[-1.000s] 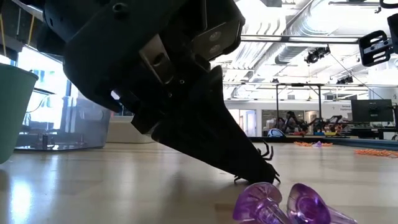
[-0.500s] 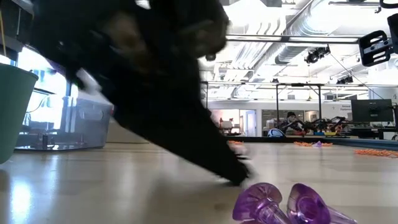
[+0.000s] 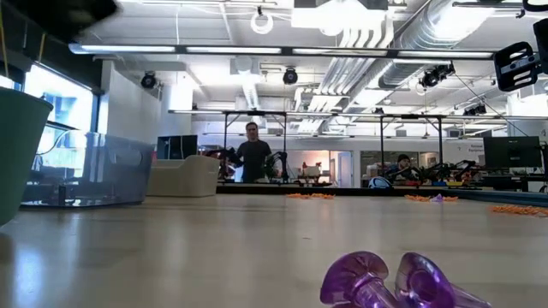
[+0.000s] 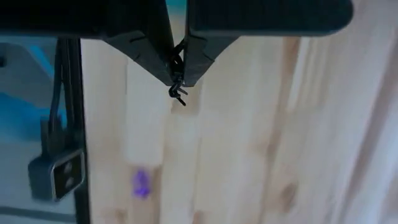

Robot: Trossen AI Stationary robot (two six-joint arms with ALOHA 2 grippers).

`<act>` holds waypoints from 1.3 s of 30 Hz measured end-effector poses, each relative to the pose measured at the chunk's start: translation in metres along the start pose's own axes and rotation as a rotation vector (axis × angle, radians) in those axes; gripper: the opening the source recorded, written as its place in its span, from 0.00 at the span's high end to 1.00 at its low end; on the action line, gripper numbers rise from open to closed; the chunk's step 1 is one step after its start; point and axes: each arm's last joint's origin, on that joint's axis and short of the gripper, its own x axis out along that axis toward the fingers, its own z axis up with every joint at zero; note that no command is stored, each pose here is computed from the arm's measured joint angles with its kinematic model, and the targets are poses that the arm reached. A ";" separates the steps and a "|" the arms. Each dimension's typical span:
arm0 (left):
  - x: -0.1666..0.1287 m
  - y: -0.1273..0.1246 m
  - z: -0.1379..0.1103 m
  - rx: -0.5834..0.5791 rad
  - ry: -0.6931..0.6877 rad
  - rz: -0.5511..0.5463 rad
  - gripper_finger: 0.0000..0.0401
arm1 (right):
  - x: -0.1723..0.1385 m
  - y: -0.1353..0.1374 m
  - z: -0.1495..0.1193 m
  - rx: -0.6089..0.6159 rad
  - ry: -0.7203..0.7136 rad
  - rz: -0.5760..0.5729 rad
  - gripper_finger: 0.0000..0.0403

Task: Sort Halloween decoration
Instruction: Put the bottom center black spider into the green bin, then put the bottom center violet witch hat into the black bin

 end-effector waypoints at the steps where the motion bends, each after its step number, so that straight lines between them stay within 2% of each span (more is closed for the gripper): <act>1: -0.010 0.000 -0.005 -0.019 0.005 0.014 0.97 | 0.000 0.000 0.000 0.000 0.000 0.000 1.00; 4: -0.035 -0.001 -0.022 -0.072 0.023 0.057 0.95 | 0.000 0.000 0.000 0.000 0.000 0.000 1.00; 8: -0.049 -0.003 -0.045 -0.142 0.066 0.130 0.93 | 0.000 0.000 0.000 0.000 0.000 0.000 1.00; 14: -0.042 -0.005 -0.069 -0.291 0.097 0.198 0.88 | 0.000 0.000 0.000 0.000 0.000 0.000 1.00; 19: -0.035 -0.005 -0.074 -0.353 0.112 0.202 0.76 | 0.000 0.000 0.000 0.000 0.000 0.000 1.00; 23: -0.034 -0.008 -0.071 -0.314 0.101 0.165 0.64 | 0.000 0.000 0.000 0.000 0.000 0.000 1.00; 26: -0.031 -0.009 -0.065 -0.258 0.059 0.144 0.60 | 0.000 0.000 0.000 0.000 0.000 0.000 1.00; 34: -0.013 -0.008 -0.025 -0.147 -0.091 0.039 0.59 | 0.000 0.000 0.000 0.000 0.000 0.000 1.00; 39: 0.007 -0.004 0.008 -0.080 -0.163 -0.079 0.59 | 0.000 0.000 0.000 0.000 0.000 0.000 1.00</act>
